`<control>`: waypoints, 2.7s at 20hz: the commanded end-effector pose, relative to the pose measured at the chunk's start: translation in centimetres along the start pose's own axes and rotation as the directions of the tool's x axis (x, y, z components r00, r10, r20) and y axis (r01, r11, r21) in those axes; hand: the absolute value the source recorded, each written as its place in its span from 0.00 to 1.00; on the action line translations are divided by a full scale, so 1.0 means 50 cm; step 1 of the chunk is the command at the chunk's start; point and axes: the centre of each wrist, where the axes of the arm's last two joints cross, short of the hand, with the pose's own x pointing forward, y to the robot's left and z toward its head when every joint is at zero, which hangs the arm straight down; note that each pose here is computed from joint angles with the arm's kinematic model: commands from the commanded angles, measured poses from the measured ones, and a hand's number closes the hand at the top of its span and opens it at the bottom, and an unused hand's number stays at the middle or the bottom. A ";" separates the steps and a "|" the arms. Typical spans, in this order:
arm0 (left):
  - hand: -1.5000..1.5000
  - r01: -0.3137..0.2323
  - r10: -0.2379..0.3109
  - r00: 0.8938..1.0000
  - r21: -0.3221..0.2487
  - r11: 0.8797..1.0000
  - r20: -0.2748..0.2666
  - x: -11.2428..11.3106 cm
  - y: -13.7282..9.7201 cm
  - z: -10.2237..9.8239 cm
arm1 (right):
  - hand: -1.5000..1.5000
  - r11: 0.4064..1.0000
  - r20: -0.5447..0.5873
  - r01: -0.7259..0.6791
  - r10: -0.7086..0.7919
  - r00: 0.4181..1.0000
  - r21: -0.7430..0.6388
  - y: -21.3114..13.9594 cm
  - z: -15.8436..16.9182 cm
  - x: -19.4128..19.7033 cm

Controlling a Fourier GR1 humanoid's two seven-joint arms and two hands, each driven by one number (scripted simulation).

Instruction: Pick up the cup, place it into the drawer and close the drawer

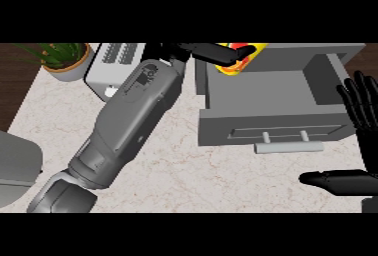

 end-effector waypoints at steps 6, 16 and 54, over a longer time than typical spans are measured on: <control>1.00 0.046 -0.049 0.996 -0.037 0.998 -0.077 -0.049 -0.031 0.017 | 0.00 1.000 0.006 0.006 -0.006 1.000 0.005 -0.005 -0.004 -0.009; 0.00 0.217 -0.232 0.958 -0.104 0.971 -0.168 -0.077 -0.070 0.048 | 0.00 0.999 0.013 0.015 -0.016 1.000 0.043 0.030 -0.017 -0.022; 0.00 0.057 -0.048 0.996 0.120 0.991 -0.074 0.018 0.086 0.054 | 1.00 0.913 -0.056 -0.275 0.305 0.951 0.300 0.030 0.015 0.052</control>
